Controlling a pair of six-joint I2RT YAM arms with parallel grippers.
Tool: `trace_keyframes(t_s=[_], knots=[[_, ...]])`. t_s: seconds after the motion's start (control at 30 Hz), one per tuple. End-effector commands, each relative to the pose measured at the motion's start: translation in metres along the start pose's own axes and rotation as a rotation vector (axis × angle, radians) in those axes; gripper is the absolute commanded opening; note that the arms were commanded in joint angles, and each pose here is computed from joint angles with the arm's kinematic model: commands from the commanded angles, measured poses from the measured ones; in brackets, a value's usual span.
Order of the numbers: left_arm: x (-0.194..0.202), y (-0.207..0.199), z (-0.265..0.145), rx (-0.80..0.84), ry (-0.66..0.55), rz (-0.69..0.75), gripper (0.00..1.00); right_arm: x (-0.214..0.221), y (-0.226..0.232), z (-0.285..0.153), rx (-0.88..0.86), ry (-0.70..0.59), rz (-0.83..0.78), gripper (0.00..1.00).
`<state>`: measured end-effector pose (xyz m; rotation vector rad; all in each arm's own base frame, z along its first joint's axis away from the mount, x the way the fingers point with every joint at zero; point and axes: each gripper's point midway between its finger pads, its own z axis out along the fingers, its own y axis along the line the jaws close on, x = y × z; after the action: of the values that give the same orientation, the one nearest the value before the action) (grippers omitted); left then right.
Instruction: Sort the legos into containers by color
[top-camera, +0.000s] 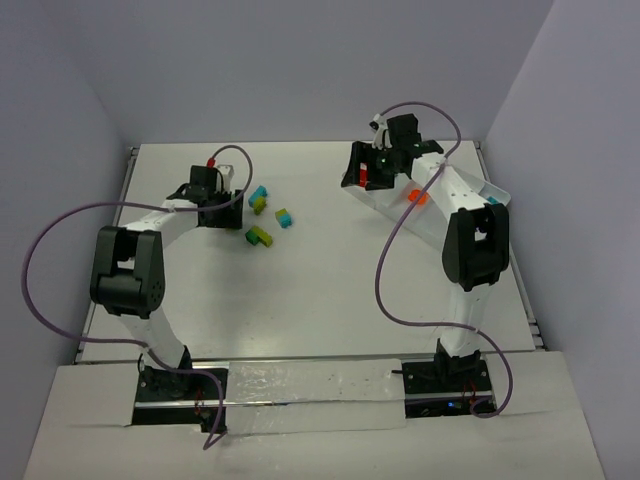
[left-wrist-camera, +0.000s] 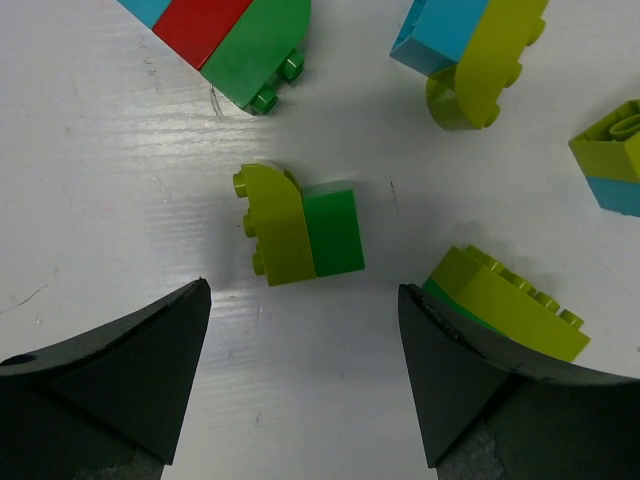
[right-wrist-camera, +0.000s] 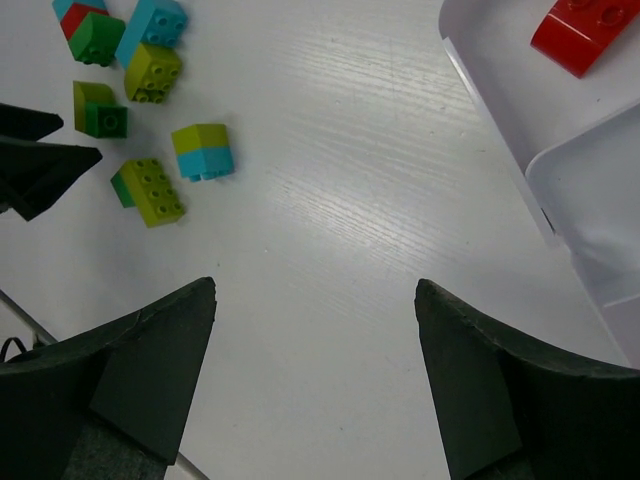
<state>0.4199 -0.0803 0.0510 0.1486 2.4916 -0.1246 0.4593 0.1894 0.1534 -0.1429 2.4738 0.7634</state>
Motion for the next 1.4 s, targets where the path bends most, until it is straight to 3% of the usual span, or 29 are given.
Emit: trace_keyframes(t_s=[0.0, 0.4, 0.6, 0.67, 0.8, 0.93, 1.03, 1.23, 1.37], knots=[[-0.033, 0.001, 0.004, -0.011, -0.073, -0.031, 0.85, -0.015, 0.026, -0.02, -0.05, -0.065, -0.057, 0.88], [-0.023, 0.003, 0.031, -0.016, -0.028, -0.024, 0.75, -0.013, 0.037, -0.018, -0.085, -0.047, -0.056, 0.88], [-0.022, 0.0, 0.025, 0.004, -0.033, -0.005, 0.49, -0.011, 0.05, -0.022, -0.124, -0.05, -0.069, 0.88], [-0.03, -0.012, 0.007, 0.067, -0.055, 0.005, 0.32, 0.001, 0.064, -0.023, -0.176, -0.035, -0.062, 0.88], [-0.047, -0.027, -0.03, 0.143, -0.096, 0.007, 0.18, 0.009, 0.087, -0.028, -0.241, -0.039, -0.073, 0.88], [-0.077, -0.053, -0.098, 0.284, -0.23, 0.072, 0.04, 0.018, 0.125, -0.044, -0.346, -0.045, -0.102, 0.88], [-0.08, -0.079, -0.15, 0.411, -0.352, 0.159, 0.01, 0.024, 0.159, -0.058, -0.458, -0.051, -0.114, 0.89], [-0.066, -0.107, -0.21, 0.47, -0.555, 0.358, 0.0, 0.026, 0.213, -0.089, -0.647, -0.05, -0.109, 0.91], [-0.062, -0.118, -0.228, 0.512, -0.586, 0.4, 0.0, 0.026, 0.243, -0.106, -0.691, -0.082, -0.143, 0.93]])
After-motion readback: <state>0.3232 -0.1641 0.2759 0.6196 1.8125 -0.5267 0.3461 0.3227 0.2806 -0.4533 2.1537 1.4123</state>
